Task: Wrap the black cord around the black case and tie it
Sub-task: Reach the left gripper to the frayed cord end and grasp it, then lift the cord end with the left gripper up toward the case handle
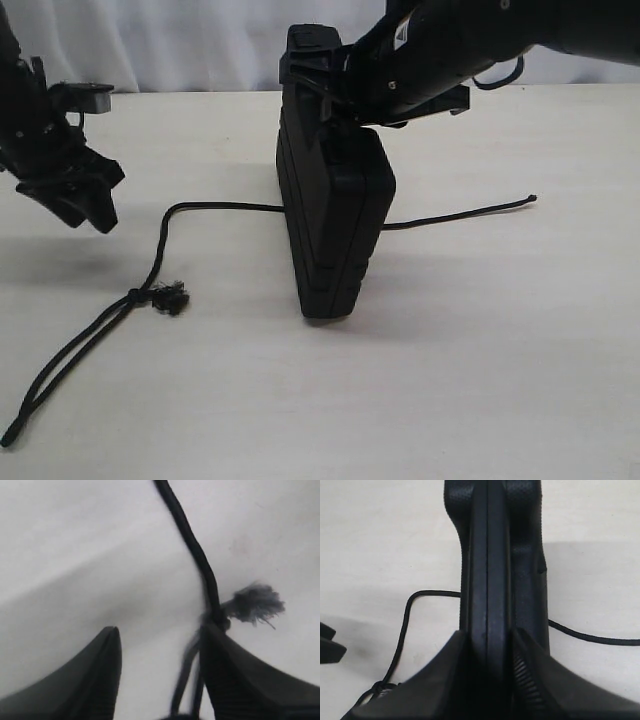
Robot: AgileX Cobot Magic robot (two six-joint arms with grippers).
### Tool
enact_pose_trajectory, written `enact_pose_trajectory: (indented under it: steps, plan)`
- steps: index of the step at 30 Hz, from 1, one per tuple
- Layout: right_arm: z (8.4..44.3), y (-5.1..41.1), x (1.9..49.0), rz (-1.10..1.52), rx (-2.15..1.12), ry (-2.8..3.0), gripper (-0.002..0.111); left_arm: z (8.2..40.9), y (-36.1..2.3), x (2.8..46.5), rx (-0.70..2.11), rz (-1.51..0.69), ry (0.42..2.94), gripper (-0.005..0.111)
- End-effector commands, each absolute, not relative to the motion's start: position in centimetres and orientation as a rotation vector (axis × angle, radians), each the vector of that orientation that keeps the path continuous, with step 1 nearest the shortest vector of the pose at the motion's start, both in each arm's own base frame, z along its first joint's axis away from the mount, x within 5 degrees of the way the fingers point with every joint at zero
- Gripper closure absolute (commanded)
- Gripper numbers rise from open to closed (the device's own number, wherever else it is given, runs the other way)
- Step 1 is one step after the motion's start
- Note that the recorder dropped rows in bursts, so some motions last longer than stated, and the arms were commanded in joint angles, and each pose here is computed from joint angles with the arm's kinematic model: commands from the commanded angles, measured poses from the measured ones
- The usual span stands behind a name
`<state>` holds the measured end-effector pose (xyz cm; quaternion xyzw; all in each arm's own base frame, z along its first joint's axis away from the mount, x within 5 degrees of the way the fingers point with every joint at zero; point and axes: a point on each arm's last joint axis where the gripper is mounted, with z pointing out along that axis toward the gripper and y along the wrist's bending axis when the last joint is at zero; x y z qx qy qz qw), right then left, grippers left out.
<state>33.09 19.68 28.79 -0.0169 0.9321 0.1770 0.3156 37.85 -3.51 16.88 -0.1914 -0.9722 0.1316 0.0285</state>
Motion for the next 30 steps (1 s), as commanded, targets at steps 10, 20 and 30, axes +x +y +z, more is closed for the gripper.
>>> enact_pose_trajectory:
  steps: [10,20,30]
  plan:
    - [29.2,19.8,33.3,0.472,-0.080,2.409,0.104,11.3,-6.4,32.4,-0.695,0.216,-2.868,0.065]
    - [29.3,19.8,33.3,0.472,-0.088,2.400,0.104,12.2,-11.7,31.4,-0.356,1.208,-2.807,0.085]
    - [29.2,19.8,33.3,0.469,-0.093,2.403,0.104,14.4,-11.9,31.9,-1.445,1.204,-2.570,0.085]
